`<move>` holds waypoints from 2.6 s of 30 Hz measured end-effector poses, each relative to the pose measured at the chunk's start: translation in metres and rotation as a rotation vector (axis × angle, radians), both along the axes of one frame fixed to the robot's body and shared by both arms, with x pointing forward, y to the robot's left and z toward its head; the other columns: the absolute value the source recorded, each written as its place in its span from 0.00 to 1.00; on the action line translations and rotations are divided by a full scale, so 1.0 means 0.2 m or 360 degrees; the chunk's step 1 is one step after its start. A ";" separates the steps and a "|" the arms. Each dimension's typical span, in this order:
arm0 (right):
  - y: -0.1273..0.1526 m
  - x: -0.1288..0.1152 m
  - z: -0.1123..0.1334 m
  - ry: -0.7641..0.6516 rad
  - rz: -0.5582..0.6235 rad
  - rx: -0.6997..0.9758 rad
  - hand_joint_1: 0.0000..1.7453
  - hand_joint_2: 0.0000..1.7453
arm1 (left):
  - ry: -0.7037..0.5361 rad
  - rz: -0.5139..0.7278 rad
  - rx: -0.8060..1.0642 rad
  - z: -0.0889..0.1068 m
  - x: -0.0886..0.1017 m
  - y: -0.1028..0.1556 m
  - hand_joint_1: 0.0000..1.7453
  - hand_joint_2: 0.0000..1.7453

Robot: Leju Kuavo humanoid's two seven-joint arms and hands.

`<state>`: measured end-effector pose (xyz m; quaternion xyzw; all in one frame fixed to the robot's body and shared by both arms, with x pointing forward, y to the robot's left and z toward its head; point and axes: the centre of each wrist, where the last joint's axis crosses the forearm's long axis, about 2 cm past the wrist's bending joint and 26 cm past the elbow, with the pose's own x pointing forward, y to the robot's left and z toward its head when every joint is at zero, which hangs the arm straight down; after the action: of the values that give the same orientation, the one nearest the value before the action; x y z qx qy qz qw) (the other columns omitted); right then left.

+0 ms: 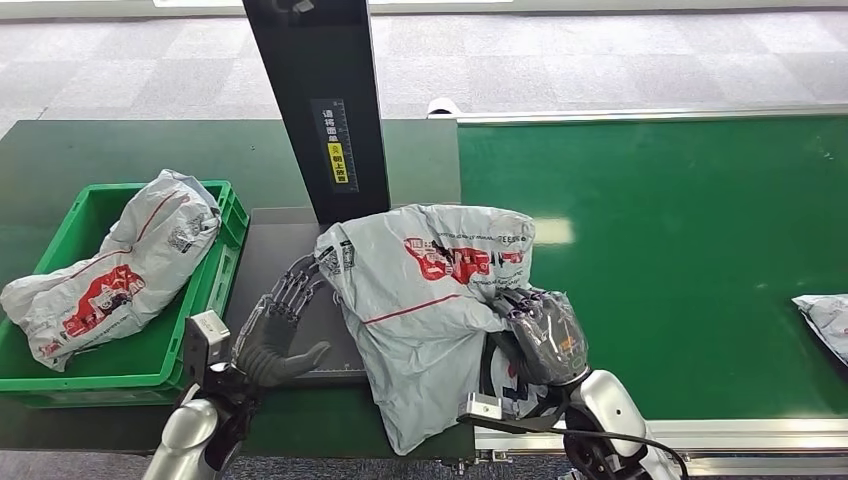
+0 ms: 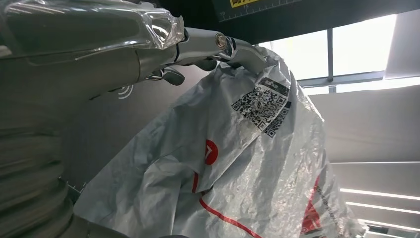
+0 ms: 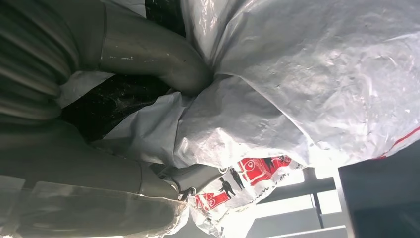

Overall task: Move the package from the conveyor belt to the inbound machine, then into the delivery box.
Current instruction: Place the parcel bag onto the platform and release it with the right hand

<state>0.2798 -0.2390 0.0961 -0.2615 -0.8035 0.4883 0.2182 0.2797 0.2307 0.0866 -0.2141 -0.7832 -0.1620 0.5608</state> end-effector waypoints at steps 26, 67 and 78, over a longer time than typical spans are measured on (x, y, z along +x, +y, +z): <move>-0.08 0.04 -0.05 -0.0156 -0.0389 -0.0122 1.00 1.00 | 0.0025 -0.0016 0.0012 0.00 -0.01 -0.02 0.00 1.00; 0.68 0.69 0.40 0.1306 0.0260 -0.0026 0.16 1.00 | -0.0032 -0.0306 -0.0015 0.12 0.26 -0.26 0.00 1.00; 0.64 0.65 0.30 0.1444 0.0137 0.0056 0.00 1.00 | -0.0001 -0.0256 0.0003 0.10 0.23 -0.23 0.00 1.00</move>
<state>0.4092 -0.1116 0.1560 0.0162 -0.6448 0.5484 0.5322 0.3254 0.1845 0.1061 -0.2757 -0.7635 -0.2073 0.5459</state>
